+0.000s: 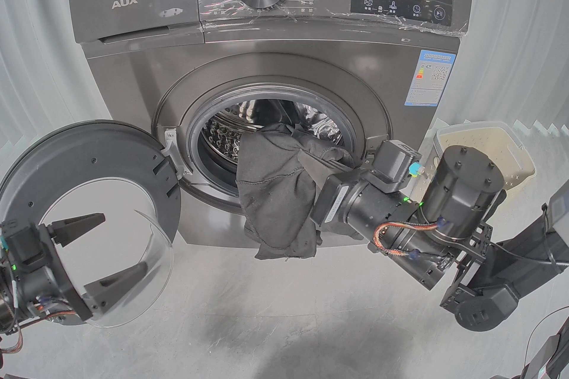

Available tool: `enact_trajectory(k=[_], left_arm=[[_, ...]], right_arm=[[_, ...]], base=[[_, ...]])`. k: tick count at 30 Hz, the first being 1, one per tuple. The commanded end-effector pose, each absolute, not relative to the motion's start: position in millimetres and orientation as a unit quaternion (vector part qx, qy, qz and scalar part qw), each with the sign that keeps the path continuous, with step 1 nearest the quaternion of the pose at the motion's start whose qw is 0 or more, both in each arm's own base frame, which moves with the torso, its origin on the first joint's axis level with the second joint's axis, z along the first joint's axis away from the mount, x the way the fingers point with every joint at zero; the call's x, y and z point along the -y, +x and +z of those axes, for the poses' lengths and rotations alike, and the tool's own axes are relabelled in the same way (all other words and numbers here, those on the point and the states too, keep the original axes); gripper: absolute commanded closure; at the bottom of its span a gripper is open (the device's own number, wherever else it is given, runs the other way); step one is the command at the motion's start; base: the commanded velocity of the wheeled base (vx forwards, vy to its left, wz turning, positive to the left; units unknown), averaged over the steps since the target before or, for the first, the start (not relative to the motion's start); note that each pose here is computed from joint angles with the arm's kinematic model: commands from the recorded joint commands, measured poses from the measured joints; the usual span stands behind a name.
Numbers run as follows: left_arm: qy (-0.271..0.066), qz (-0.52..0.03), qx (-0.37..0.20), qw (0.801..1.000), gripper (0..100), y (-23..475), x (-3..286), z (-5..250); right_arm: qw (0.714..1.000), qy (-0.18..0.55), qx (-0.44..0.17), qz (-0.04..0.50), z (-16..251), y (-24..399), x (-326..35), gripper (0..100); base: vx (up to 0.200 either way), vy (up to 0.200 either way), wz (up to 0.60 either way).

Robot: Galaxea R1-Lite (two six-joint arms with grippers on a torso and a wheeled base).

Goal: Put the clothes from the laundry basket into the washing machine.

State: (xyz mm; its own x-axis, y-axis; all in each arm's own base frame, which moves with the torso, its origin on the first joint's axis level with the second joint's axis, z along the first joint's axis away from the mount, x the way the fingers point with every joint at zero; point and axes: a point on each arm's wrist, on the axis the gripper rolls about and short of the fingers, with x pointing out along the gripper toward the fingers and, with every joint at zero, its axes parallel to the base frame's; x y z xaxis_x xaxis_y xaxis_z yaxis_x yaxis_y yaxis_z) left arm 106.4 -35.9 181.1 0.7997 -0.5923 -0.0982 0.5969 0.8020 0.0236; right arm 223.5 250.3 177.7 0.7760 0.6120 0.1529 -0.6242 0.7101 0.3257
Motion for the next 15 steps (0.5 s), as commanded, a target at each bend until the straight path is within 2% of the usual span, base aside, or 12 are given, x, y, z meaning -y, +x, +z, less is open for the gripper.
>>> enact_trajectory(k=[1,11,15], left_arm=[[0.031,-0.366,-0.102,0.924,0,153,67,165],[0.032,-0.400,-0.128,0.907,0,185,99,162],[0.021,-0.405,-0.135,0.904,0,196,108,162]], right_arm=[[0.925,0.181,0.012,0.334,170,234,-262,100],[0.925,0.180,0.014,0.333,169,236,-264,100],[0.926,0.180,0.013,0.333,168,236,-264,100]], base=[[0.000,0.000,0.00],[0.000,0.000,0.00],[0.000,0.000,0.00]])
